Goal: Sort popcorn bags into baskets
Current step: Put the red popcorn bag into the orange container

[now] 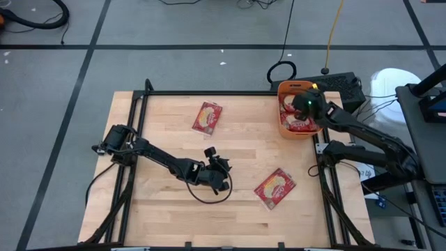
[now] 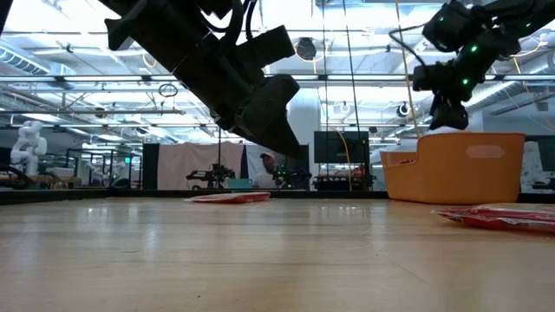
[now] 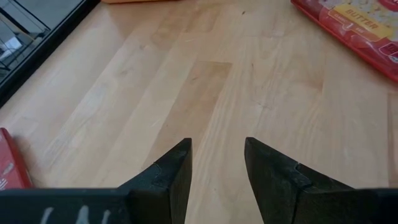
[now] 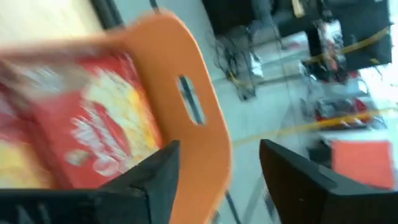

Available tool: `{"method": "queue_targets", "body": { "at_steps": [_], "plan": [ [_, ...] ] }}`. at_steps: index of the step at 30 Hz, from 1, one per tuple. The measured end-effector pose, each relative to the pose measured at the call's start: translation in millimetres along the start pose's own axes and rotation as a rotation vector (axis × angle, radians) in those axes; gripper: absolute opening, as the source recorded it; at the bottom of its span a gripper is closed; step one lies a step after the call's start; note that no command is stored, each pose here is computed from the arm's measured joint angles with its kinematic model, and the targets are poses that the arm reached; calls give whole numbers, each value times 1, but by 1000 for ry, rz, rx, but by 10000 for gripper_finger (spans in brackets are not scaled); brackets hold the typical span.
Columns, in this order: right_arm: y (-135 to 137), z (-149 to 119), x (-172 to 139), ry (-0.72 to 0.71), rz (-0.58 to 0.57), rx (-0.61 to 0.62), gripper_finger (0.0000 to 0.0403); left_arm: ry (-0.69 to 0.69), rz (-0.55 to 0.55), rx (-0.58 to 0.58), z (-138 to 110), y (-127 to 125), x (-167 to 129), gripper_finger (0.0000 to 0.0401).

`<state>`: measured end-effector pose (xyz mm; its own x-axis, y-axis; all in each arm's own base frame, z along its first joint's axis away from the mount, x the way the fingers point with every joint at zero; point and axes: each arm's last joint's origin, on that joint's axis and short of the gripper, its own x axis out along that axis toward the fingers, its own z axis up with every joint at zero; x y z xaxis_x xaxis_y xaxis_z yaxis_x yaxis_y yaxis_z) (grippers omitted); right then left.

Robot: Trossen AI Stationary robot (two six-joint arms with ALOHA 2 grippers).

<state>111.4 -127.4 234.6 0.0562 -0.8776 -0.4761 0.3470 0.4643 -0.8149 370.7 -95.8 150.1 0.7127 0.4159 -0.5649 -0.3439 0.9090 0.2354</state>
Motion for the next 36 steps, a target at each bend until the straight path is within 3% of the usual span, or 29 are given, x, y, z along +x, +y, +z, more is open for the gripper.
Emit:
{"method": "queue_targets", "body": {
  "at_steps": [8,15,18,25,31,36],
  "plan": [
    [8,7,-15,-213,225,202,118,3,6,4,1,3,2,152],
    [7,37,-49,-589,469,419,54,51,87,24,0,13,-7,152],
    [13,48,-62,-704,511,389,41,76,123,37,5,23,-19,152],
    [47,68,-86,-795,666,296,27,49,138,17,25,44,-50,152],
    [86,75,-113,-783,873,238,29,4,115,1,34,47,-62,152],
    [124,72,-138,-719,945,167,29,-12,93,-55,33,41,-60,152]
  ]
}}
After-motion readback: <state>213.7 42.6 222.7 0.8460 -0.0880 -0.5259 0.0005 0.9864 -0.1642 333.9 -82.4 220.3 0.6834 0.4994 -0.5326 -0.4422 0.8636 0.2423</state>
